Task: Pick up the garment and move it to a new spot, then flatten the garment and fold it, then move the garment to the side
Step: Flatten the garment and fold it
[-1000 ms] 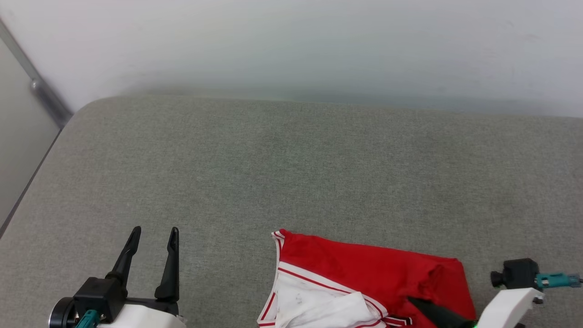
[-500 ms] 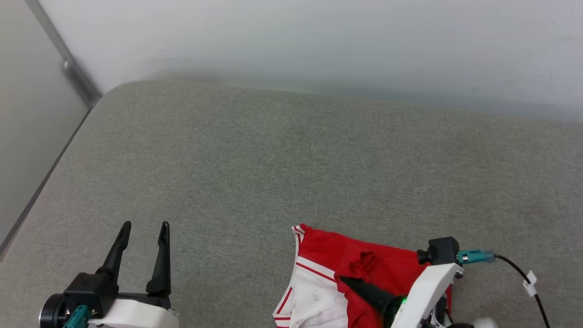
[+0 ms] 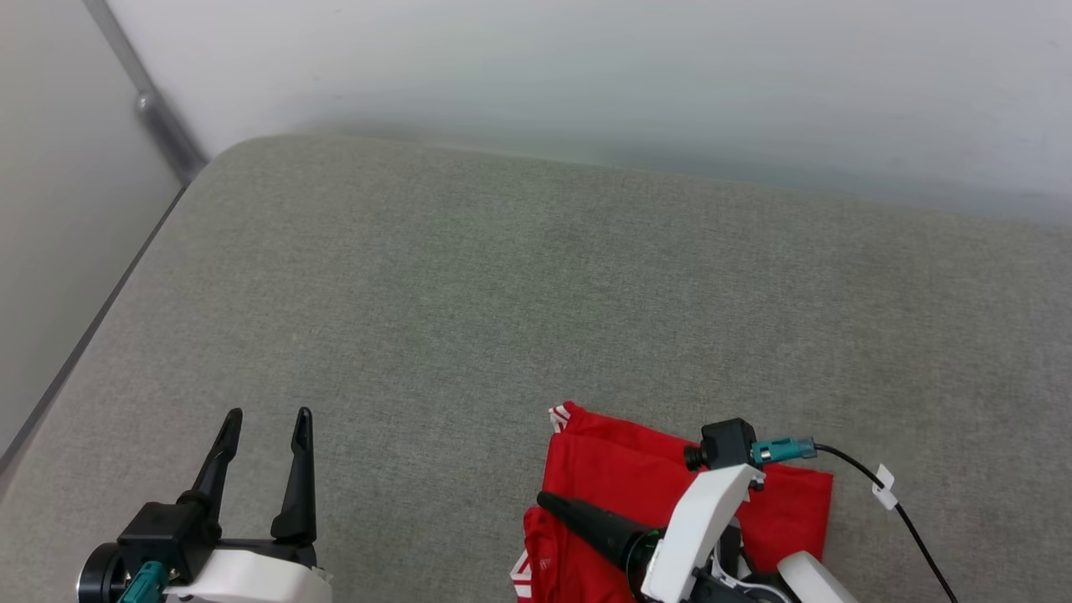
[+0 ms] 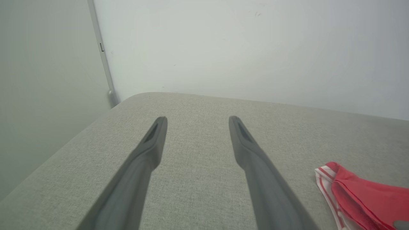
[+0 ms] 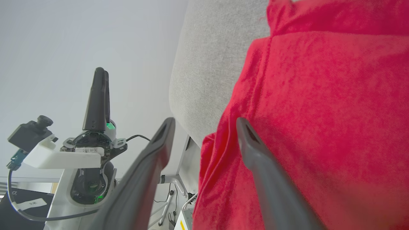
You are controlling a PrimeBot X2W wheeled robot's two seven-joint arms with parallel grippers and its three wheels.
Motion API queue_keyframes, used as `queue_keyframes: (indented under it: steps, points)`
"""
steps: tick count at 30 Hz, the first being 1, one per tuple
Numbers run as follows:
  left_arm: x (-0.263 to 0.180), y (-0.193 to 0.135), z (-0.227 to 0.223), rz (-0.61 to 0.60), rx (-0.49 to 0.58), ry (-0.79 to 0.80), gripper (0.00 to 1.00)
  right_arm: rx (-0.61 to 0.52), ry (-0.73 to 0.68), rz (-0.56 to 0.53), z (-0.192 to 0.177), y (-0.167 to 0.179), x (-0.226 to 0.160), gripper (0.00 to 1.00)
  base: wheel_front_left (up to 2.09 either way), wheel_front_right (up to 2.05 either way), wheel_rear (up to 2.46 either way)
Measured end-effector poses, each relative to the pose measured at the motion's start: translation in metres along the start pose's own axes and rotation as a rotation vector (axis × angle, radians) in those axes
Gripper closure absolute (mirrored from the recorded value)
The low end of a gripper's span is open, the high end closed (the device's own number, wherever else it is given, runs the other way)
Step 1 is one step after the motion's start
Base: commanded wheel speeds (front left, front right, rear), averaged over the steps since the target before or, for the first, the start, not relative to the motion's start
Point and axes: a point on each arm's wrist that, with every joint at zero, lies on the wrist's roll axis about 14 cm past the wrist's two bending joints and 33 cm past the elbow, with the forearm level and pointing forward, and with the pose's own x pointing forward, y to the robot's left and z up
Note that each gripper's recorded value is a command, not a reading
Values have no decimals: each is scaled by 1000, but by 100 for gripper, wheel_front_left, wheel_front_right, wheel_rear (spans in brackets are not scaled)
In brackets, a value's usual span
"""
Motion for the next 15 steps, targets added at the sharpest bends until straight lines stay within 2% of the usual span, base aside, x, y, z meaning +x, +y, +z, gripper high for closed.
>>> queue_keyframes:
  steps: [4, 7, 8, 12, 15]
  points:
    - [3, -5, 1, -16, 0, -7, 0, -22, -25, 29, 9, 12, 0, 0, 0, 0, 0]
    - [6, -10, 3, -34, -1, -14, 0, -109, -68, 20, 26, 18, -3, 0, 0, 0, 0]
    - [9, -17, 4, -57, -6, -18, 0, -244, -153, -49, 59, 13, -14, 0, 0, 0, 0]
    - [14, -29, 5, -94, -13, -28, 0, -387, -287, -172, 105, 1, -45, 0, 0, 0, 0]
    - [18, -40, 5, -125, -20, -29, 0, -618, -400, -307, 147, -2, -80, 0, 0, 0, 0]
